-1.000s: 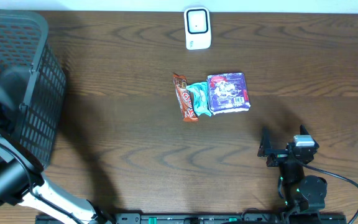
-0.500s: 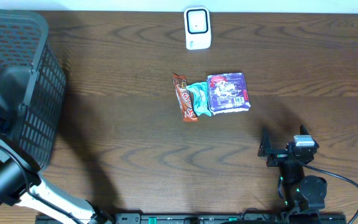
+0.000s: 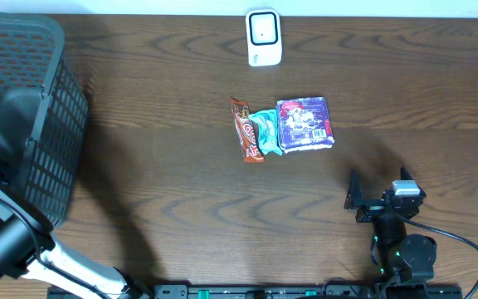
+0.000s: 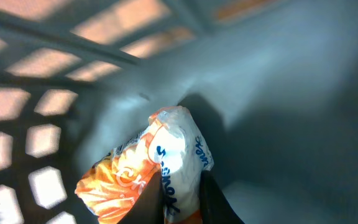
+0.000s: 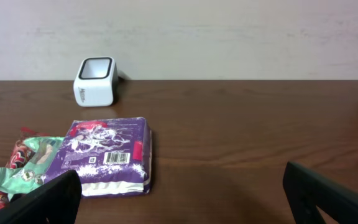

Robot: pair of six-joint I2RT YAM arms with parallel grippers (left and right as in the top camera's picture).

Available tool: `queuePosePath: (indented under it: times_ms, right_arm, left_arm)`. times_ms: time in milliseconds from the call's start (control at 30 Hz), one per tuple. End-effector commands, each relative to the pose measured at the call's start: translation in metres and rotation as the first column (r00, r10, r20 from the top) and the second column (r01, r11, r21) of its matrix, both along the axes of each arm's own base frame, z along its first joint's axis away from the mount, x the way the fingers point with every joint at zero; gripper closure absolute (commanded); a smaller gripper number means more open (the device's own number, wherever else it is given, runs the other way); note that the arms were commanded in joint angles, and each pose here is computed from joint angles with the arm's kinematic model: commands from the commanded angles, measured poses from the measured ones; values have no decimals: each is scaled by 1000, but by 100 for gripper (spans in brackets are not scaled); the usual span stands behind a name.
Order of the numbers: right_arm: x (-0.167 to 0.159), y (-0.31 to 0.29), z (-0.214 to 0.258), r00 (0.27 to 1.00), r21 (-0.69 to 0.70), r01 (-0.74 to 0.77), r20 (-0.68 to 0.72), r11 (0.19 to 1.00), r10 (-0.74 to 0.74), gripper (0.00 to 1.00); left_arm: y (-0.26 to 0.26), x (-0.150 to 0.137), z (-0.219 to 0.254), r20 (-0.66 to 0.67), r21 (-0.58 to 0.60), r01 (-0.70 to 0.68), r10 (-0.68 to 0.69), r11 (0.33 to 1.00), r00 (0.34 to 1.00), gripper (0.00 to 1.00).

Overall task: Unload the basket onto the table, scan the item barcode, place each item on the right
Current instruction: 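Reach into the basket and grasp the orange Kleenex tissue pack, then carry the Kleenex pack out and set it left of the Top bar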

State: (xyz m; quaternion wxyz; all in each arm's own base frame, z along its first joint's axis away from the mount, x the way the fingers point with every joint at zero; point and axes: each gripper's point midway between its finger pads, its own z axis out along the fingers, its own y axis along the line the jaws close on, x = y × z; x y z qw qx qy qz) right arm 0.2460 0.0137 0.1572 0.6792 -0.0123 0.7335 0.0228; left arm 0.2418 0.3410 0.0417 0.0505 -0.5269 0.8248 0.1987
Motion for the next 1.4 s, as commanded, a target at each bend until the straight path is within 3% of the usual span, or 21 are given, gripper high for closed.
queuePosePath:
  times_ms: [0, 100, 200, 467, 767, 1000, 1067, 1200, 1367]
  right_arm:
    - [0, 2, -1, 1000, 10, -7, -1, 1000, 7, 1]
    - [0, 2, -1, 1000, 10, -7, -1, 1000, 7, 1]
    - [0, 2, -1, 1000, 10, -7, -1, 1000, 7, 1]
    - [0, 2, -1, 1000, 10, -7, -1, 1000, 7, 1]
    - [0, 2, -1, 1000, 10, -7, -1, 1000, 7, 1]
    - [0, 2, -1, 1000, 10, -7, -1, 1000, 7, 1]
    - [0, 2, -1, 1000, 10, -7, -1, 1000, 7, 1]
    - [0, 2, -1, 1000, 10, -7, -1, 1000, 7, 1]
    - [0, 2, -1, 1000, 10, -7, -1, 1000, 7, 1]
  left_arm:
    - [-34, 52, 54, 315, -51, 82, -62, 995, 947, 93]
    - [-57, 85, 125, 523, 29, 178, -166, 984, 836, 93]
    - [-75, 92, 182, 624, 123, 175, -214, 977, 751, 92]
    - [-131, 88, 288, 771, 275, 165, -319, 947, 550, 93]
    - [-222, 91, 404, 835, 491, 213, -526, 845, 161, 93]
    - [-307, 96, 423, 825, 530, 379, -565, 759, -22, 93]
    - [-351, 103, 420, 778, 583, 481, -621, 655, -97, 93]
    - [-405, 111, 406, 715, 628, 592, -675, 505, -181, 93]
    - [-465, 126, 359, 685, 576, 738, -701, 351, -201, 93]
